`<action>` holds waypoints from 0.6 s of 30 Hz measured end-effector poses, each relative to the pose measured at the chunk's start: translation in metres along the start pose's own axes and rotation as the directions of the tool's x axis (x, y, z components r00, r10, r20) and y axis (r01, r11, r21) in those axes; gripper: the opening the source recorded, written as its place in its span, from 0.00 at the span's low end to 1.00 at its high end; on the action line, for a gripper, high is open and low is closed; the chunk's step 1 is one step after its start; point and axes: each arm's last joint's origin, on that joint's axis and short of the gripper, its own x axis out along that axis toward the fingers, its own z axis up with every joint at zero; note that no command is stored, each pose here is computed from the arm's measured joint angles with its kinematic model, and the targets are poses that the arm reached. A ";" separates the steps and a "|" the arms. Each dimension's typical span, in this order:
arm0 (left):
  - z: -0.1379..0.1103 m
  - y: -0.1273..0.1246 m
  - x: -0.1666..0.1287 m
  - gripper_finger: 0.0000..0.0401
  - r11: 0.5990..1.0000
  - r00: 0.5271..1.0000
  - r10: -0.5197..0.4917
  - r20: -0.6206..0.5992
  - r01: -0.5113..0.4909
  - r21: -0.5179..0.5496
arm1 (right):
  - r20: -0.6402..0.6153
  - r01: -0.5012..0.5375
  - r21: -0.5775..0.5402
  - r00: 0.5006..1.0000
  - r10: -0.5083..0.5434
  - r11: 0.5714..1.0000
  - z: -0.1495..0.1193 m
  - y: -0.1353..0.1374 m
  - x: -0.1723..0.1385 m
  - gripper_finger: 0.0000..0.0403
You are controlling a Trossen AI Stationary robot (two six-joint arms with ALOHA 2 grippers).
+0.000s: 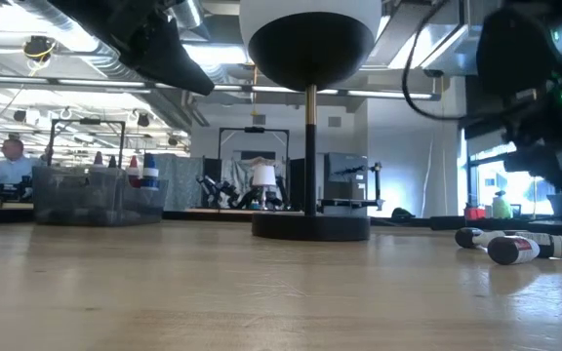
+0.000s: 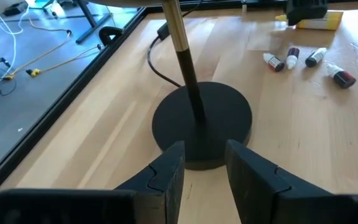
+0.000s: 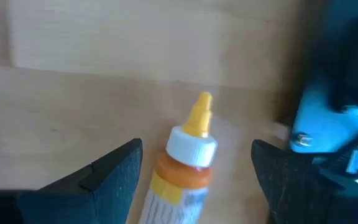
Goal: Pick & Place food coloring
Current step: Put the big yellow food coloring bottle into the black container
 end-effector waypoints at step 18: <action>0.001 0.000 0.000 0.29 1.000 1.000 0.003 0.007 -0.003 -0.005 | -0.044 -0.076 -0.047 0.996 0.074 0.996 0.002 0.001 0.024 0.43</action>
